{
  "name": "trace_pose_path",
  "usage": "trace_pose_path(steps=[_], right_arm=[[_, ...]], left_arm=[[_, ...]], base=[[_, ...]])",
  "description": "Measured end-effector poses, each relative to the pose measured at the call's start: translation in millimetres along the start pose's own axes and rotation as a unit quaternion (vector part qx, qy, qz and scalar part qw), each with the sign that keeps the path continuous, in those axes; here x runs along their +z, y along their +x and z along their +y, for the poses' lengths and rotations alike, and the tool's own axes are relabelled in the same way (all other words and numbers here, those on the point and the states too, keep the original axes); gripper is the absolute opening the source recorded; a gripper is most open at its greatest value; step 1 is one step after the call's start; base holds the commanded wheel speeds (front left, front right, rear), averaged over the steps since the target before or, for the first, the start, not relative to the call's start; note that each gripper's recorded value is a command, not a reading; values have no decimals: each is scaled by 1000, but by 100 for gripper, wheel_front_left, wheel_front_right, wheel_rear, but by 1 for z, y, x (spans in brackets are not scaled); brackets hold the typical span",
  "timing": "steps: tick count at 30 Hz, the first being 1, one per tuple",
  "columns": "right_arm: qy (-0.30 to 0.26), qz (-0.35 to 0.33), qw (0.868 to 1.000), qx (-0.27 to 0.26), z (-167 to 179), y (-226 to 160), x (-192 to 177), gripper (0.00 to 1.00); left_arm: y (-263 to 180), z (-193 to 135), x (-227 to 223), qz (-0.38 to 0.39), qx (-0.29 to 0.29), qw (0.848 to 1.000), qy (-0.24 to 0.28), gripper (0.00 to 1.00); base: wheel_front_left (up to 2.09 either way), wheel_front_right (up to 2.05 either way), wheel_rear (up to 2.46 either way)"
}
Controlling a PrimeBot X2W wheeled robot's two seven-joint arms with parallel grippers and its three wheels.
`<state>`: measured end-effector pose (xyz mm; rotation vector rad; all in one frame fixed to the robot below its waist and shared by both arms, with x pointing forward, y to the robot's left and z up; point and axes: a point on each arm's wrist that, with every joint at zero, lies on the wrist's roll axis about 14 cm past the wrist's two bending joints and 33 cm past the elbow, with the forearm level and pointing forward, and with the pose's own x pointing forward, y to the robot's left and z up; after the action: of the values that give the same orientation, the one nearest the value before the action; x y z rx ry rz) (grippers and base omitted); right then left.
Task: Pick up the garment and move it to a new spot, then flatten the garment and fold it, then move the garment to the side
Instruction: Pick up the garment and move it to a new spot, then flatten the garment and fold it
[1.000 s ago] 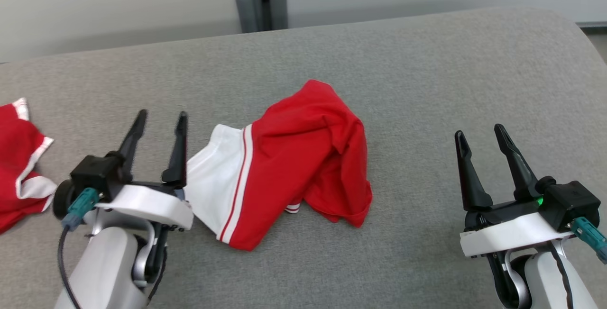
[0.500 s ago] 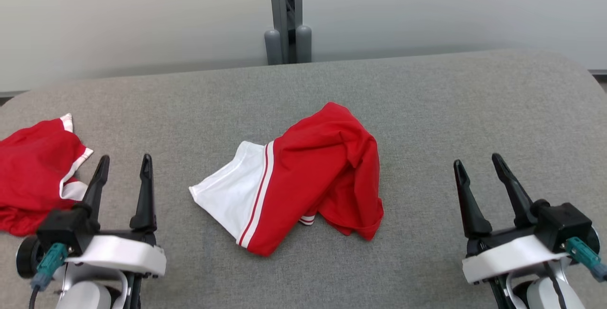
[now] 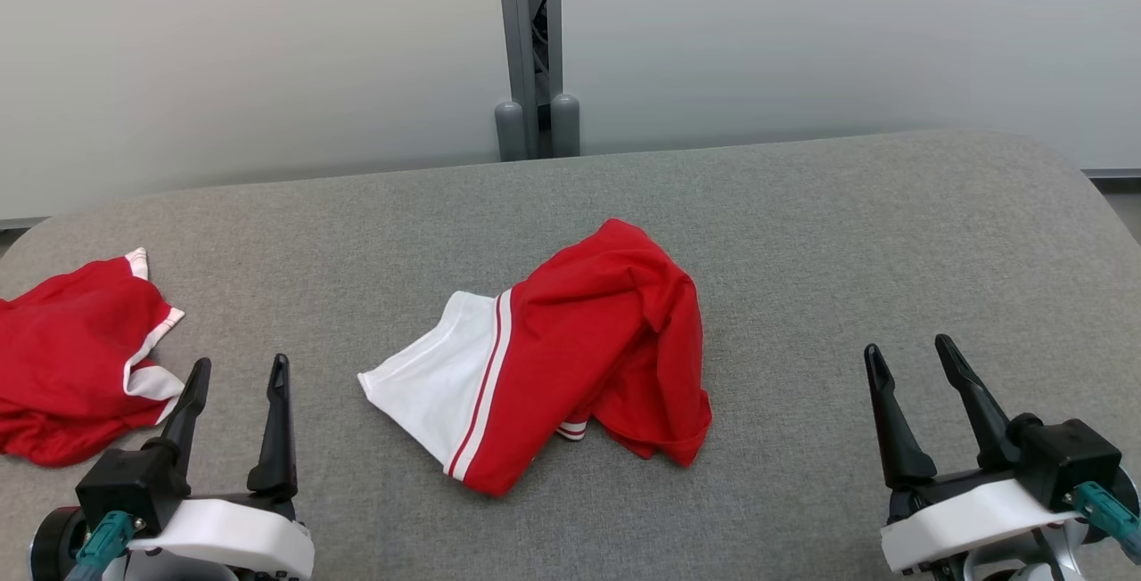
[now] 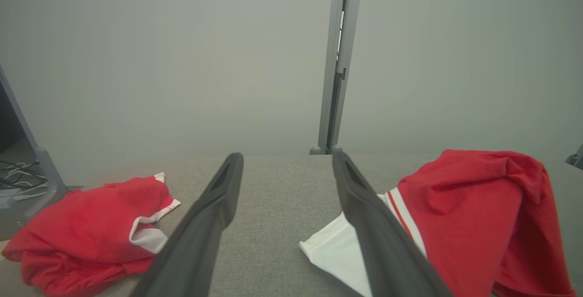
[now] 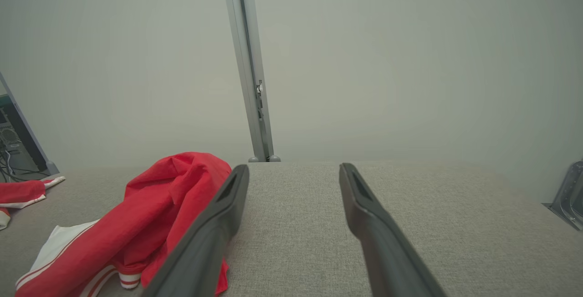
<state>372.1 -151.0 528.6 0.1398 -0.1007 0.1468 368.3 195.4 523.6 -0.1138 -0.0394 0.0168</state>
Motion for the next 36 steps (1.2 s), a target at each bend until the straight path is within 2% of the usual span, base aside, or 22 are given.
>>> trace_pose_path(steps=[36], right_arm=[[6, 3, 1000, 4, 4, -4, -1, 100]], left_arm=[[-5, -1, -10, 16, 8, 1000, -10, 100]], base=[[0, 0, 0]])
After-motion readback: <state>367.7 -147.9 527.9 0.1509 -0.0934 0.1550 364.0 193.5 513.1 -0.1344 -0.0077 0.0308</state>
